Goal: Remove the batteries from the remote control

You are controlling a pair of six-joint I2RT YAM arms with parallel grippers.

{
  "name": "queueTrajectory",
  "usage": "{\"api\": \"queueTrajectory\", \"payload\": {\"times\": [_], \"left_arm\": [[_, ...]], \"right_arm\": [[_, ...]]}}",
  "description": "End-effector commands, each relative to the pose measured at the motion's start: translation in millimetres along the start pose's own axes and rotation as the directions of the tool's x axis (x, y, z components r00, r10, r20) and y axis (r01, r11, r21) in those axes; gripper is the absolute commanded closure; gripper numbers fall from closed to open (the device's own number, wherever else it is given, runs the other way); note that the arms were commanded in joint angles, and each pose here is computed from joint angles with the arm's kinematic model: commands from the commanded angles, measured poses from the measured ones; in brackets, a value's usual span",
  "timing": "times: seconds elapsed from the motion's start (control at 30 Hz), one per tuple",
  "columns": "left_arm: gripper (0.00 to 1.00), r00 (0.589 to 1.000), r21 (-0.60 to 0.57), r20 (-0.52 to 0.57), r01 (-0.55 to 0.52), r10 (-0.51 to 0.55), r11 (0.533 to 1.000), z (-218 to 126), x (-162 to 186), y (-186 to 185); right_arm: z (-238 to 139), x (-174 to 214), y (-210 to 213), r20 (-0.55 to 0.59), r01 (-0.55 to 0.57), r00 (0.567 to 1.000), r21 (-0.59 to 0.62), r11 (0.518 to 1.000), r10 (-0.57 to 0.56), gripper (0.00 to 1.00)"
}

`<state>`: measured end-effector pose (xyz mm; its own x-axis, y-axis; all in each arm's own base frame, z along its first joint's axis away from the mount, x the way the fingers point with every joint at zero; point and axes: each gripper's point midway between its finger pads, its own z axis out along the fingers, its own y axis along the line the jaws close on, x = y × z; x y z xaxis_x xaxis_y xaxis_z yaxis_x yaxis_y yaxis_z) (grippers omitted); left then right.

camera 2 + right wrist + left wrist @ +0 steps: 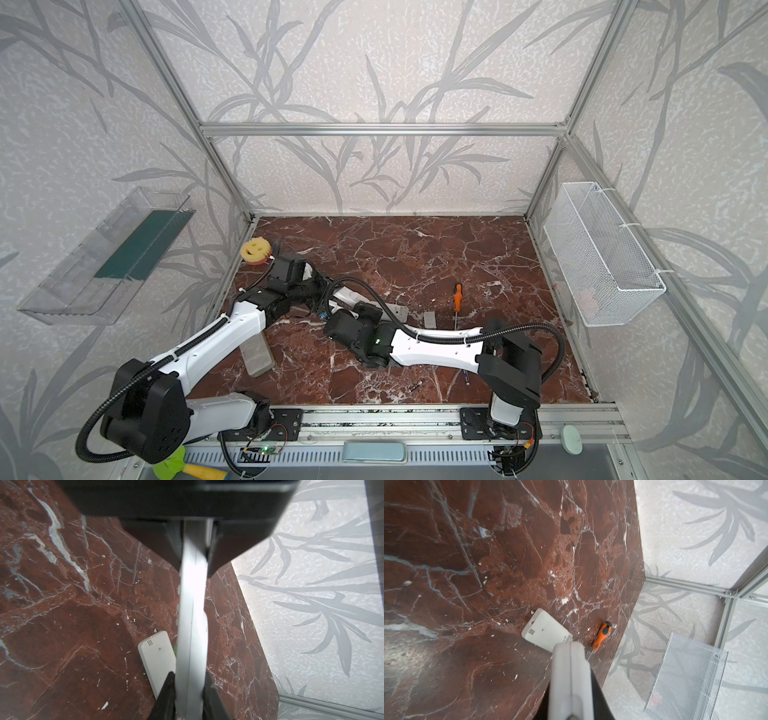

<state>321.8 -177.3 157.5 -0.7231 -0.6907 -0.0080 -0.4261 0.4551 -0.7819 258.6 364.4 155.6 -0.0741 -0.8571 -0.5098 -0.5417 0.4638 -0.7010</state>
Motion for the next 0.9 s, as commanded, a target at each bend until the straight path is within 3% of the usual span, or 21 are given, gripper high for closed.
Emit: {"api": "queueTrajectory", "payload": {"times": [0.0,0.1,0.17,0.27,0.33,0.37,0.43,0.53,0.57,0.6,0.7,0.87], "left_arm": [[1.00,0.999,0.069,0.003,-0.033,0.032,0.997,-7.1,-0.4,-11.3],[1.00,0.994,0.102,0.022,-0.105,0.103,0.989,-12.7,-2.4,-18.7],[1.00,0.987,0.112,0.045,-0.156,0.152,0.981,-17.0,-5.1,-21.9],[1.00,0.966,0.160,0.084,-0.254,0.243,0.954,-23.8,-7.8,-32.1],[1.00,0.951,0.219,0.107,-0.308,0.291,0.926,-27.6,-7.1,-41.2],[1.00,0.942,0.248,0.120,-0.333,0.312,0.910,-29.7,-6.5,-46.4],[1.00,0.928,0.301,0.146,-0.373,0.344,0.878,-33.8,-5.6,-56.6],[1.00,0.913,0.356,0.166,-0.408,0.373,0.841,-38.8,-2.7,-67.6],[1.00,0.909,0.378,0.176,-0.417,0.379,0.826,-41.2,-2.1,-72.4],[1.00,0.902,0.401,0.190,-0.432,0.388,0.807,-44.6,-0.9,-77.5],[1.00,0.884,0.461,0.227,-0.467,0.408,0.754,-54.3,2.6,-90.4],[1.00,0.855,0.511,0.268,-0.517,0.445,0.686,-67.2,9.0,-103.2]], "right_arm": [[-10.4,-4.8,-18.1,0.034,-0.069,0.997,0.049,0.996,0.067,0.74],[-31.4,-8.1,-36.4,0.056,-0.186,0.981,0.017,0.982,0.185,0.52],[-48.5,-9.6,-50.0,0.081,-0.281,0.956,-0.017,0.960,0.281,0.46],[-71.4,-9.1,-69.2,0.108,-0.444,0.885,-0.101,0.890,0.453,0.40],[-76.1,-2.8,-78.8,0.063,-0.586,0.793,-0.193,0.787,0.606,0.38],[-75.5,1.2,-81.6,0.016,-0.664,0.724,-0.256,0.703,0.690,0.38],[-68.5,9.2,-85.9,-0.094,-0.799,0.547,-0.357,0.485,0.832,0.38],[-62.5,9.2,-90.3,-0.184,-0.860,0.315,-0.471,0.197,0.931,0.38],[-60.6,8.7,-91.4,-0.201,-0.863,0.261,-0.487,0.135,0.944,0.37],[-58.9,6.7,-91.7,-0.217,-0.859,0.217,-0.506,0.081,0.952,0.37],[-50.4,2.2,-88.2,-0.271,-0.847,0.140,-0.530,-0.027,0.952,0.36],[-42.1,-18.4,-80.5,-0.354,-0.794,0.065,-0.585,-0.166,0.933,0.33]]}}
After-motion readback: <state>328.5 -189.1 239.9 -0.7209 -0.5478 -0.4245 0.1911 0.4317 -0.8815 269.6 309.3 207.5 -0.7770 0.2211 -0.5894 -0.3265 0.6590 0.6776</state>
